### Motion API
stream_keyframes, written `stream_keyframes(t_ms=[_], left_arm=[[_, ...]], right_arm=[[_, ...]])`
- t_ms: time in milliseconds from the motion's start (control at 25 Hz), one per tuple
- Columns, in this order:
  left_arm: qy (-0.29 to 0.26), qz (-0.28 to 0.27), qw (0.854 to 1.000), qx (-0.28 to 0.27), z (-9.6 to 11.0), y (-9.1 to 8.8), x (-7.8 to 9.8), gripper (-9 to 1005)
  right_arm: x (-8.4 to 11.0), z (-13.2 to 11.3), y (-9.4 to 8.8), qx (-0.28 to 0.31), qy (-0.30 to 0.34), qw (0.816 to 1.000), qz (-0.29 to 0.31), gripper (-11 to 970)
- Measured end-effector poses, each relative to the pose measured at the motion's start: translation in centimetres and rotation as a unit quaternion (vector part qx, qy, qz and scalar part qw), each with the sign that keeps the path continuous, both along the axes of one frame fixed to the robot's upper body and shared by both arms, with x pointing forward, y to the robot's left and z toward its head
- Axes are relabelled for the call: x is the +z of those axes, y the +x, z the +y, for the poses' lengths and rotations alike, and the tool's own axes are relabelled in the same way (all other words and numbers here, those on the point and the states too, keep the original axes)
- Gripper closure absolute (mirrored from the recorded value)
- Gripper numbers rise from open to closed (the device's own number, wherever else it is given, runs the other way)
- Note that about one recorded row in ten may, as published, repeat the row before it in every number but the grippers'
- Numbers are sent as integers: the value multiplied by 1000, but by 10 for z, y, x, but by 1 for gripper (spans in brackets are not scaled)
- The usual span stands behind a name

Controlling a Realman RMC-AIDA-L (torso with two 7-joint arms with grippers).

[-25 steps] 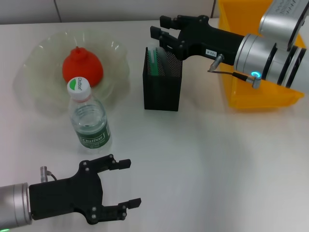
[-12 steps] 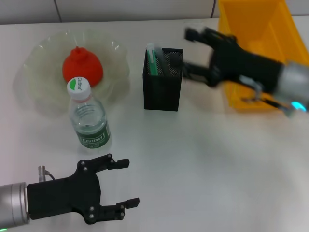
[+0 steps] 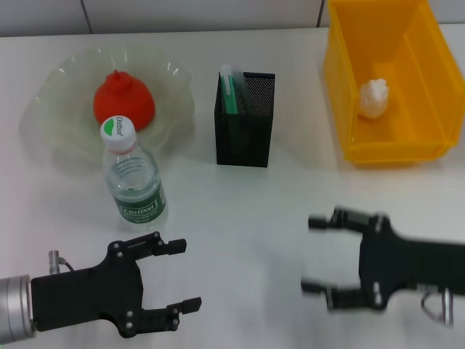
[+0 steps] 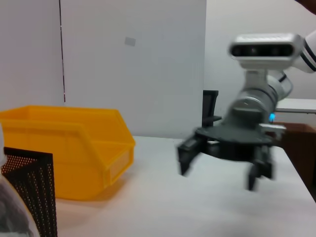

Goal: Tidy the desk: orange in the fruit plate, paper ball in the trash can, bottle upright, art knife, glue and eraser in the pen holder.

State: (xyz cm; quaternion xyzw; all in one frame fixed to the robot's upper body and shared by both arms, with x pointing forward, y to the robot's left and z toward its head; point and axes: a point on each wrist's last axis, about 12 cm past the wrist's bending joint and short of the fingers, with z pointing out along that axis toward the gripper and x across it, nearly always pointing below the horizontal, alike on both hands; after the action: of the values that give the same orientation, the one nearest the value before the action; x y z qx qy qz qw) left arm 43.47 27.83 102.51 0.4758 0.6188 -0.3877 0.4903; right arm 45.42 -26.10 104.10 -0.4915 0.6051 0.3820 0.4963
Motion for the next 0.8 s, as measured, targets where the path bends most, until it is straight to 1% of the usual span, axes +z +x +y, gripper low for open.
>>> stream_keyframes(t_ms=[120, 800], left_arm=[[0, 2, 1000, 1, 1, 0, 0, 194], [-2, 4, 1000, 6, 2, -1, -1, 194]], right_arm=[[-10, 4, -13, 11, 9, 1000, -5, 124], [-15, 9, -11, 12, 14, 1000, 9, 125]])
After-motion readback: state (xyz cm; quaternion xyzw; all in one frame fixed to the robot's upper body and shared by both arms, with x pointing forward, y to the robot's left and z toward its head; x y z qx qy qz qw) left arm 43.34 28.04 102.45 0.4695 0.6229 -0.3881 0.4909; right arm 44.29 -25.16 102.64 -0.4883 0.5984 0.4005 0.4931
